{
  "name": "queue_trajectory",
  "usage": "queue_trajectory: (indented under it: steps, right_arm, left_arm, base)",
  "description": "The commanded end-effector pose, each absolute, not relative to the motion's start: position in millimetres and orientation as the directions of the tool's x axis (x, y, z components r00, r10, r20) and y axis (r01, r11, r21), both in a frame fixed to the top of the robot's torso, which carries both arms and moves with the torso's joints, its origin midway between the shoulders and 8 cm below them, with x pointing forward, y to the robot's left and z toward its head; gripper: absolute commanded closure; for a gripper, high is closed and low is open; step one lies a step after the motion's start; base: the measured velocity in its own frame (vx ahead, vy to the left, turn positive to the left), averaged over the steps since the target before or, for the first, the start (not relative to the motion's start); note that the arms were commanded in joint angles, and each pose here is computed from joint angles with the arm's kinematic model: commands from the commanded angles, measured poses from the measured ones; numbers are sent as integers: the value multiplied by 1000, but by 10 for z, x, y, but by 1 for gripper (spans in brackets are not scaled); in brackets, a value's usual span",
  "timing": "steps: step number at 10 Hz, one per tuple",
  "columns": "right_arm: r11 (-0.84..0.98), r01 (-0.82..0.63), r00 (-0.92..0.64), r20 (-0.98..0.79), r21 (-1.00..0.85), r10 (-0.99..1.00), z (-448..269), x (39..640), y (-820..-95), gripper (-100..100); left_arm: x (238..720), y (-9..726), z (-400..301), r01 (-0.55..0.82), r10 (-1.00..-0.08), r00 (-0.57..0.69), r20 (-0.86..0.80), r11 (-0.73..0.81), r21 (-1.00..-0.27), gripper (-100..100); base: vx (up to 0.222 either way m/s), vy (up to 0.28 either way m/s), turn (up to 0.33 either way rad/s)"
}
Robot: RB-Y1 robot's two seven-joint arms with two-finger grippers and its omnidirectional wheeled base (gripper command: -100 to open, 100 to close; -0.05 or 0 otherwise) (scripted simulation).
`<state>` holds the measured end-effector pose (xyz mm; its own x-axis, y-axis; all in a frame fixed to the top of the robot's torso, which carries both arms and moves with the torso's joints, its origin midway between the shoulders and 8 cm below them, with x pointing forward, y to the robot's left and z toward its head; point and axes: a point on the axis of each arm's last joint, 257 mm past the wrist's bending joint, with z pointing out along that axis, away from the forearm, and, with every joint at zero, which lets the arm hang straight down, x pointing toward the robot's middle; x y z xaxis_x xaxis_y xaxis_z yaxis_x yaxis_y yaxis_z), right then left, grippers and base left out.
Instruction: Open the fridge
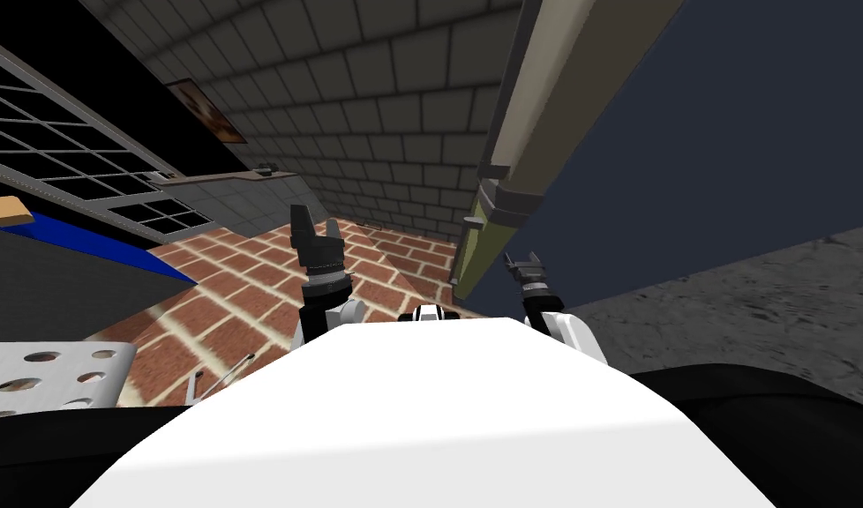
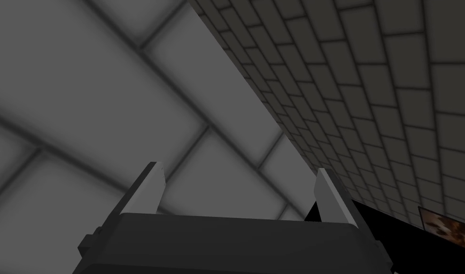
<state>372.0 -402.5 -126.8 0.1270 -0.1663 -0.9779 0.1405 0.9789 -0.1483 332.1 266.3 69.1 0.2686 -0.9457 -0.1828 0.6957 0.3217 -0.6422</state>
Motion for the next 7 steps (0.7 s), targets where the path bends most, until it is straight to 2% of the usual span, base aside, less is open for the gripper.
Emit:
queue_trajectory:
  steps: [1,7]
  right_arm:
    - [947,192,69,-959,-256,-273,-1348,3650,-4224,-100]
    - [828,287,-84,-874,-481,-479,-1481,3428,-4737,-100]
  left_arm:
    - [3321,2662,691,696,-946,269,-183,322,-642,0]
    - [3321,2662,691,696,-946,269,-183,322,-642,0]
  base:
    - [71,82,-1]
    - [69,87,54]
